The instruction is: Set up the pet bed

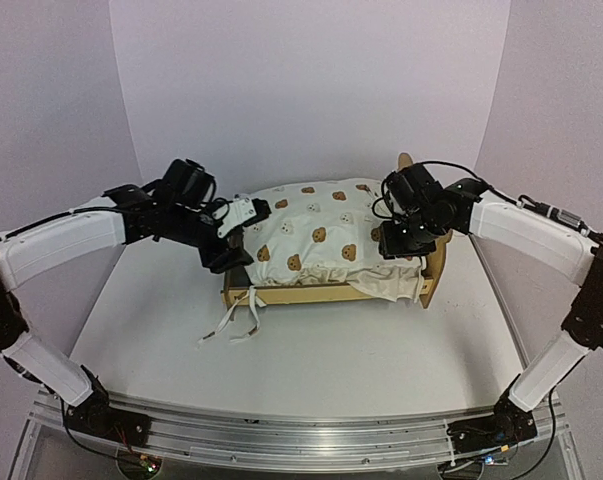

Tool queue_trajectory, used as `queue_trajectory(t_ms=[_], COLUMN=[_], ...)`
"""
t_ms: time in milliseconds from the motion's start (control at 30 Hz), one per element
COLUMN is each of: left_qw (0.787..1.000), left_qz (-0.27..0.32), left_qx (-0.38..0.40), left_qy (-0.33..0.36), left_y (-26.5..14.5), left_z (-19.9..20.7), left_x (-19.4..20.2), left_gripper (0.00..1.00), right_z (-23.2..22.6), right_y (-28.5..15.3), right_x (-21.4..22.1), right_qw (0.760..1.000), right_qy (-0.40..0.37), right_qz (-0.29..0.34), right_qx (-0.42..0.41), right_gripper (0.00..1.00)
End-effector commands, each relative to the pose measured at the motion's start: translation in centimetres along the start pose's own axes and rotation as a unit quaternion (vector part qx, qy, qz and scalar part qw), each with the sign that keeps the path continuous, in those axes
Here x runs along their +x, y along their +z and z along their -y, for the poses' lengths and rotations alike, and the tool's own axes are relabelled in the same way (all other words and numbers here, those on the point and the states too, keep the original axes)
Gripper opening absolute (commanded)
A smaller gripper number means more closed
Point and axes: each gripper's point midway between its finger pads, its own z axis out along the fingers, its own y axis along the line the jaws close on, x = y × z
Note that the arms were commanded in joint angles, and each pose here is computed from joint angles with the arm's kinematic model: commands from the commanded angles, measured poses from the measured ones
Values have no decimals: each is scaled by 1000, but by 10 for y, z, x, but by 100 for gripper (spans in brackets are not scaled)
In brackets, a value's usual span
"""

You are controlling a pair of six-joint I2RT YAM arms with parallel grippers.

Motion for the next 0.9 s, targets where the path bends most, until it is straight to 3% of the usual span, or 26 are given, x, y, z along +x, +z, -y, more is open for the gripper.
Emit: queue_trajectory(t_ms=[0,267,533,600,633,733,800,867], left_qw=[999,996,990,989,989,989,989,990], left_qz=[-43,-87,-138,-144,-147,-148,-146,-144], left_qx=[22,10,19,14,12,2,-2,-7], left_qy=[-20,-35,-23,-16,-13,-3,0,-1], left_y=[52,121,146,147,147,140,134,124], left_z=[10,-1,17,16,15,10,7,0], left_x=[-7,3,49,53,55,56,56,53], left_gripper=[73,73,64,54,44,15,1,0], right_z=[29,-13,-28,-28,-27,-19,-18,-18], right_y=[27,60,101,108,110,110,107,98], right_x=[16,17,22,23,24,27,26,19], right_qw=[997,993,991,991,991,992,992,993], right_qy=[21,49,55,54,53,47,36,27], right_qz=[-55,-106,-116,-121,-121,-119,-117,-111], right_qx=[52,-31,-27,-21,-18,-3,-3,-10], right_gripper=[48,49,49,47,44,24,12,2])
